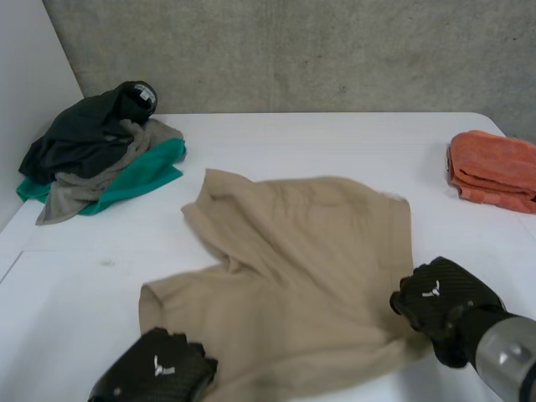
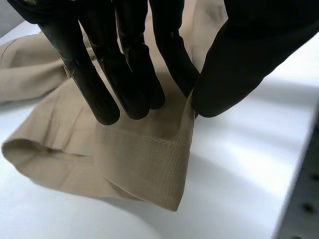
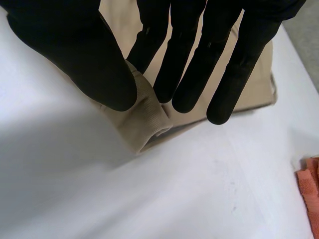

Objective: Fold the laundry.

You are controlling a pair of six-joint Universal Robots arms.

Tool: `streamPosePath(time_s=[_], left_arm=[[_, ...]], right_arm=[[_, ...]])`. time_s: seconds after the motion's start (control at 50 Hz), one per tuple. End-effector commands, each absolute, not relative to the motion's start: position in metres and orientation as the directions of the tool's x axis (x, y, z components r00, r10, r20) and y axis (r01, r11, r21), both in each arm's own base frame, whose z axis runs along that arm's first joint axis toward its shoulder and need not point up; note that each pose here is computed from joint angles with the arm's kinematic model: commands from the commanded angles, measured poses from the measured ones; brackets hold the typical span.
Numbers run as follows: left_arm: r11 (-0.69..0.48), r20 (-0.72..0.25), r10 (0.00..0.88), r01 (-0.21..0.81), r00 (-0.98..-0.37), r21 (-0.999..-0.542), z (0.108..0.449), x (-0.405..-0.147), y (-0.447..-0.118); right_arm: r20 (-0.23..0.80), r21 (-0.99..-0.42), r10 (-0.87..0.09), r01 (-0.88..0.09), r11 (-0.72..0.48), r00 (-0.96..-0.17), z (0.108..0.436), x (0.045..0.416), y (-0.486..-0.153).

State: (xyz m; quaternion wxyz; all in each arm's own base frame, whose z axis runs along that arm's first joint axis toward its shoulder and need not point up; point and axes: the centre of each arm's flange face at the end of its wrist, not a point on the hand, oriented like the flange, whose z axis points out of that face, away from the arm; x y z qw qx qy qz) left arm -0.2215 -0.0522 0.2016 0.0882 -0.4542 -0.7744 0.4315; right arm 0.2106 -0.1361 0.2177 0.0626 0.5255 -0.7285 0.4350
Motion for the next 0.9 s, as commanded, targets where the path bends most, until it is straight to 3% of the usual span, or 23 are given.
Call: streamPosePath(time_s=[0.02, 0.18, 0.34, 0.5, 0.62, 0.72, 0.86, 0.9], left_arm=[[0.150, -0.284, 0.784, 0.611, -0.553, -0.777, 0.207, -0.237, -0.066], [0.064, -0.421, 0.651, 0.597, -0.632, -0.799, 0.195, -0.260, -0.167], [-0.269, -0.593, 0.449, 0.532, -0.668, -0.803, 0.211, -0.314, -0.281], [-0.343, -0.600, 0.365, 0.496, -0.712, -0.797, 0.187, -0.342, -0.363], [-0.392, -0.597, 0.420, 0.457, -0.683, -0.799, 0.162, -0.357, -0.379], [-0.441, -0.579, 0.392, 0.406, -0.715, -0.801, 0.156, -0.365, -0.394], [-0.420, -0.557, 0.409, 0.393, -0.723, -0.818, 0.148, -0.367, -0.389], [-0.404, -0.554, 0.409, 0.400, -0.725, -0.822, 0.155, -0.363, -0.381]], right_arm=[[0.580, -0.601, -0.672, -0.799, 0.029, -0.461, 0.223, 0.218, -0.149], [0.559, -0.670, -0.618, -0.741, 0.057, -0.553, 0.199, 0.242, -0.204], [0.605, -0.712, -0.492, -0.702, 0.018, -0.626, 0.195, 0.259, -0.256], [0.637, -0.745, -0.344, -0.665, -0.049, -0.689, 0.188, 0.277, -0.311], [0.640, -0.764, -0.271, -0.633, -0.125, -0.718, 0.171, 0.293, -0.346], [0.633, -0.774, -0.220, -0.611, -0.167, -0.742, 0.155, 0.301, -0.368], [0.581, -0.813, -0.169, -0.555, -0.178, -0.796, 0.168, 0.296, -0.380], [0.534, -0.844, -0.184, -0.508, -0.172, -0.825, 0.189, 0.290, -0.370]])
